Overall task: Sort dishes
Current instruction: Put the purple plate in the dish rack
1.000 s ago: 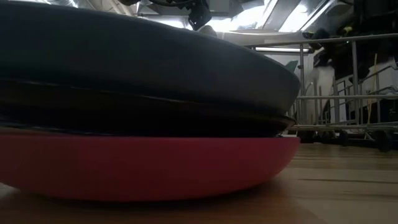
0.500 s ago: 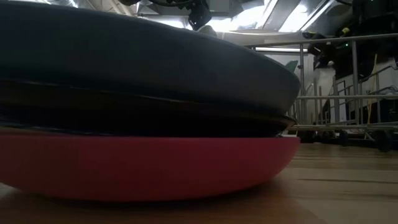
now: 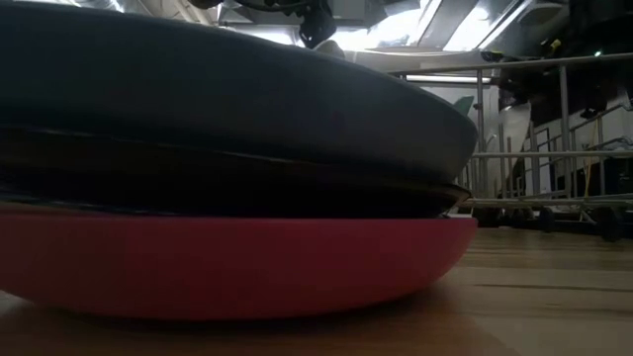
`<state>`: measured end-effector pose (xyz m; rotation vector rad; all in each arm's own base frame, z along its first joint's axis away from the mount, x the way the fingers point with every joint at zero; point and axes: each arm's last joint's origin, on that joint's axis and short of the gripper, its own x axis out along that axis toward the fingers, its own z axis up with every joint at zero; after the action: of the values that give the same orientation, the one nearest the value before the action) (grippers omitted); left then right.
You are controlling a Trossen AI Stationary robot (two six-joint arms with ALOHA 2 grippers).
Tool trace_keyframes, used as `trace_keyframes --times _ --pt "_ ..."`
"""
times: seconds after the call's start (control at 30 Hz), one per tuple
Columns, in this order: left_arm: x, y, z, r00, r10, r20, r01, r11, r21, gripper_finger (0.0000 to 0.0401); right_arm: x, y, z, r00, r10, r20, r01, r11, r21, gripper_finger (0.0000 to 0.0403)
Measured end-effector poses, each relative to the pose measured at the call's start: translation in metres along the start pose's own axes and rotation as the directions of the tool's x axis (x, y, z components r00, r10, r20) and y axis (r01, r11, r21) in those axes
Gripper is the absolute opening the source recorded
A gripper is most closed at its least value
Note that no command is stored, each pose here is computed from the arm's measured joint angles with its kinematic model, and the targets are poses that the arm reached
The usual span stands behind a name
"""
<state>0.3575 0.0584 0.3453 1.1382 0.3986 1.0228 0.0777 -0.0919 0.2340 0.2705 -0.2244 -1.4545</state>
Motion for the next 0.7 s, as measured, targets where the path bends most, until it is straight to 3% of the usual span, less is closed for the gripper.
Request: trace_keyframes --times 0.23,0.4,0.53,0.7 --pt "0.0 -0.001 0.0 1.0 -0.004 0.0 0.004 1.0 0.002 0.0225 -0.016 -0.007 0.027 0.994 -0.031 -0.105 0.02 0.994 -0.105 0.0186" --pt "0.0 -0.001 0.0 1.0 -0.004 -0.001 0.004 1.0 0.001 0.0225 -0.03 -0.008 0.057 0.987 0.009 -0.162 -0.03 0.991 -0.127 0.0186" --pt "0.0 0.0 0.0 1.0 -0.004 -0.001 0.004 1.0 -0.01 0.0225 -0.041 -0.008 0.077 0.962 0.112 -0.251 -0.147 0.981 -0.125 0.0186" --pt "-0.001 -0.001 0.001 1.0 -0.006 0.003 0.006 0.998 -0.062 0.0225 -0.055 -0.005 0.095 0.867 0.344 -0.36 -0.349 0.936 0.055 0.0186"
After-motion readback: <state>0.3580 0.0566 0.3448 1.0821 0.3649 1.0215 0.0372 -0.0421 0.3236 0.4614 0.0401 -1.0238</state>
